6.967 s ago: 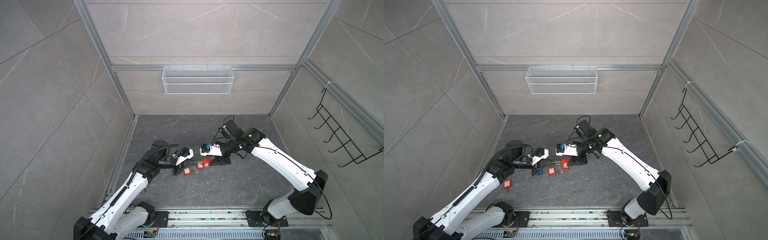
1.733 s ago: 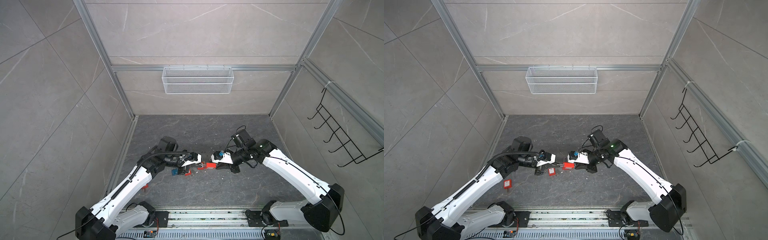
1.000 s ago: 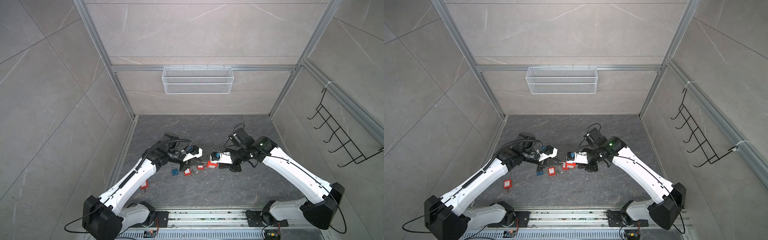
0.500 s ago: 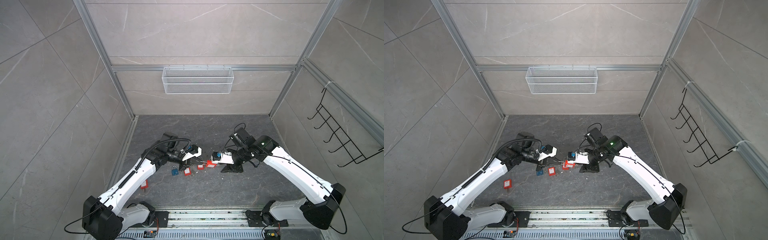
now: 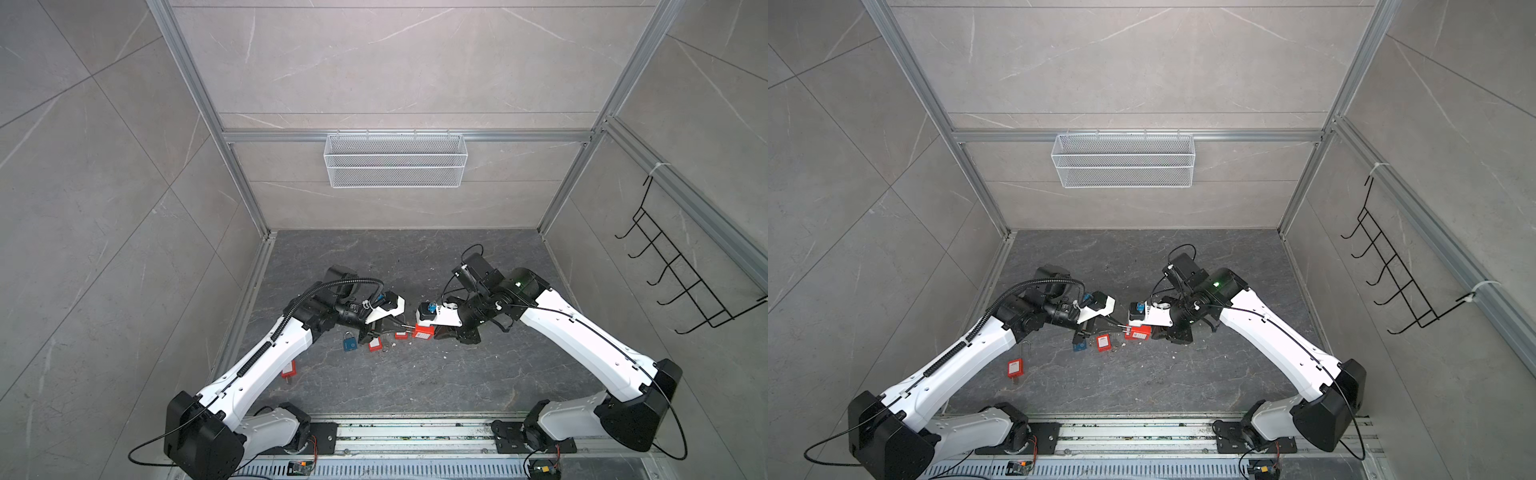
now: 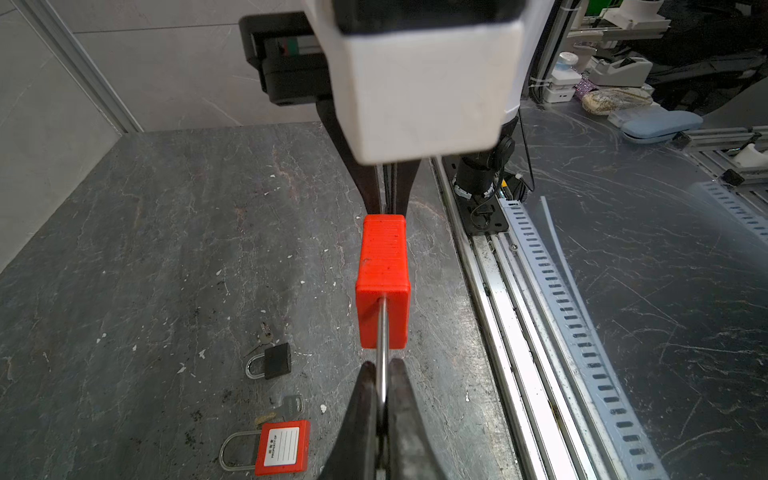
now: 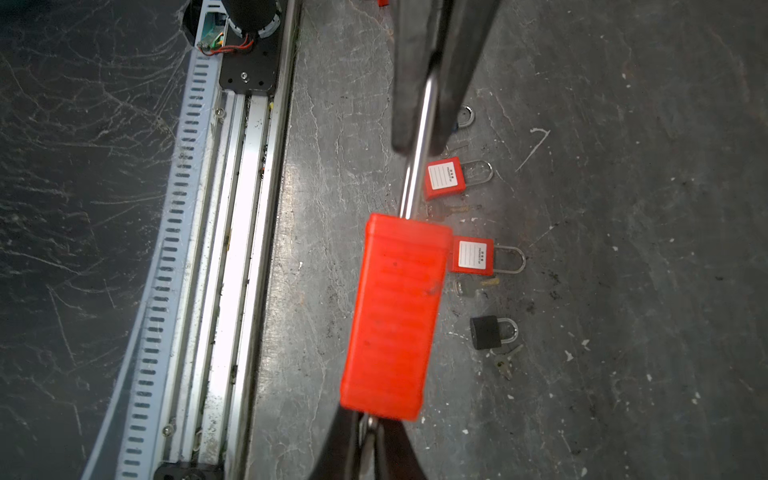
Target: Lock with the key
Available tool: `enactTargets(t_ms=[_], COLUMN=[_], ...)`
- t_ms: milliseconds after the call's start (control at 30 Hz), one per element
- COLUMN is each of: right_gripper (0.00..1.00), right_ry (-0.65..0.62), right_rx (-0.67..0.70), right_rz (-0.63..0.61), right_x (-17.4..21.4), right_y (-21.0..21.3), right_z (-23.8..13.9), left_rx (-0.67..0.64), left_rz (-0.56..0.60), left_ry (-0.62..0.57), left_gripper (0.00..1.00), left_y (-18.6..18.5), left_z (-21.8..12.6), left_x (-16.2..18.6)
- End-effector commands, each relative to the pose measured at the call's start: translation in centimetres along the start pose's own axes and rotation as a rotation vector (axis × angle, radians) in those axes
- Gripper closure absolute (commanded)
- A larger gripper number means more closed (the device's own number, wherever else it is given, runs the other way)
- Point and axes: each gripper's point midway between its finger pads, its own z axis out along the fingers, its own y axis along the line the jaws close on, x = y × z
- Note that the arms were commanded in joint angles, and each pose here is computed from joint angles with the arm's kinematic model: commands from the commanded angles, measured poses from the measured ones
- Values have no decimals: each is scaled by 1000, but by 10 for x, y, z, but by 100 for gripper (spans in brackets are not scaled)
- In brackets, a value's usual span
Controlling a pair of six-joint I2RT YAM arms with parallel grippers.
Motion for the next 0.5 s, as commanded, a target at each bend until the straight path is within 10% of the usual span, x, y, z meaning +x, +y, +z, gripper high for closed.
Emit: enactTargets(t_ms=[0,467], right_gripper=[100,100], right_ry=[-9,40], right_rx=[-14,-156], right_rz=[-12,93], right_x=[-5,39], right_y=[3,24], right_z=[-1,-2], left_rx=[11,-61], left_rz=[44,159], left_ry=[-49,48], left_gripper=[100,100], left_y=[-8,-30], left_z=[-7,-22], left_x=[-17,5])
